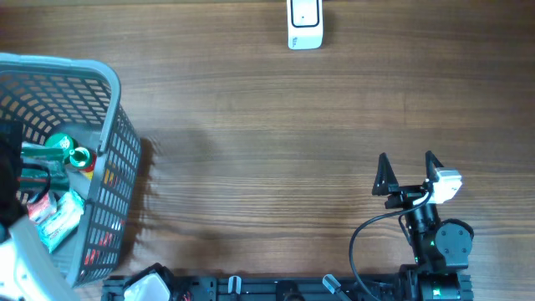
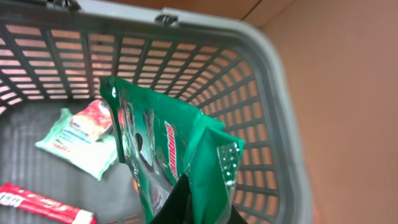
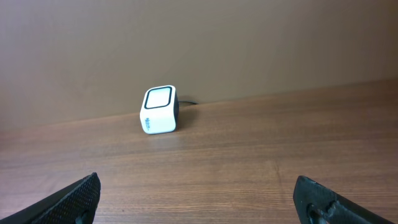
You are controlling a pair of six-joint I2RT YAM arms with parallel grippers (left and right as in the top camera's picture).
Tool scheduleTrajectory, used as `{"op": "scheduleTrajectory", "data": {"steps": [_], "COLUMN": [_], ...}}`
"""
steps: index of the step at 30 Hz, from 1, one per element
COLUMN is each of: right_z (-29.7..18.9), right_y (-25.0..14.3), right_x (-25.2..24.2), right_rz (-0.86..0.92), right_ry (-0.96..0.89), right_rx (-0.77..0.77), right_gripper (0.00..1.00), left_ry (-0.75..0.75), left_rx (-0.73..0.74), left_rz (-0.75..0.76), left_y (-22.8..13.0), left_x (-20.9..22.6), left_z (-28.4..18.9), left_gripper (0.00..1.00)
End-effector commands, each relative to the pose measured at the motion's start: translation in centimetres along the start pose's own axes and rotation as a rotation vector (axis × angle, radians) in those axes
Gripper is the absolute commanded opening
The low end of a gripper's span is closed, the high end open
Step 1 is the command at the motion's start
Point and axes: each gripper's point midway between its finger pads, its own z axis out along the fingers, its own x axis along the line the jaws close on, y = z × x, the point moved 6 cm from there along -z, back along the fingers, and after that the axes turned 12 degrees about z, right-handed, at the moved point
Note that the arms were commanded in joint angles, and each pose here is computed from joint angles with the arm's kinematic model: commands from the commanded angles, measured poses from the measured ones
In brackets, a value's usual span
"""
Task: Scan the item barcode
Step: 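Grasp the green 3M glove packet with the left gripper and lift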
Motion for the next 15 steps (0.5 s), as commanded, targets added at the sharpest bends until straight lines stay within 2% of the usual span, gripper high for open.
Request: {"op": "scheduleTrajectory", "data": {"steps": [1, 6, 9, 15], "right_z": [0.0, 0.0, 0.0, 0.0], "right_y": [0.1, 0.1, 0.1, 0.1], "right_x": [-0.3, -0.3, -0.3, -0.3], "right_rz": [0.011, 0.011, 0.011, 0.011], "right_ry": [-0.022, -0.022, -0.022, -0.022], "right_rx": [-0.011, -0.011, -0.011, -0.011], "right_gripper": [1.0, 1.0, 1.0, 1.0], "left_ry": [-0.247, -0.508, -0.721, -1.18], "left_rx": [-0.127, -0.204, -0.255, -0.264], "left_rz": [-0.059, -0.05, -0.011, 0.195], "left_y": [1.0, 1.3, 1.1, -0.3], "left_x": [-1.0, -2.5, -3.5, -5.9], "left_z": [-5.1, -9.5, -13.4, -20.2], "left_gripper": [0.04, 0.04, 0.04, 0.04]}}
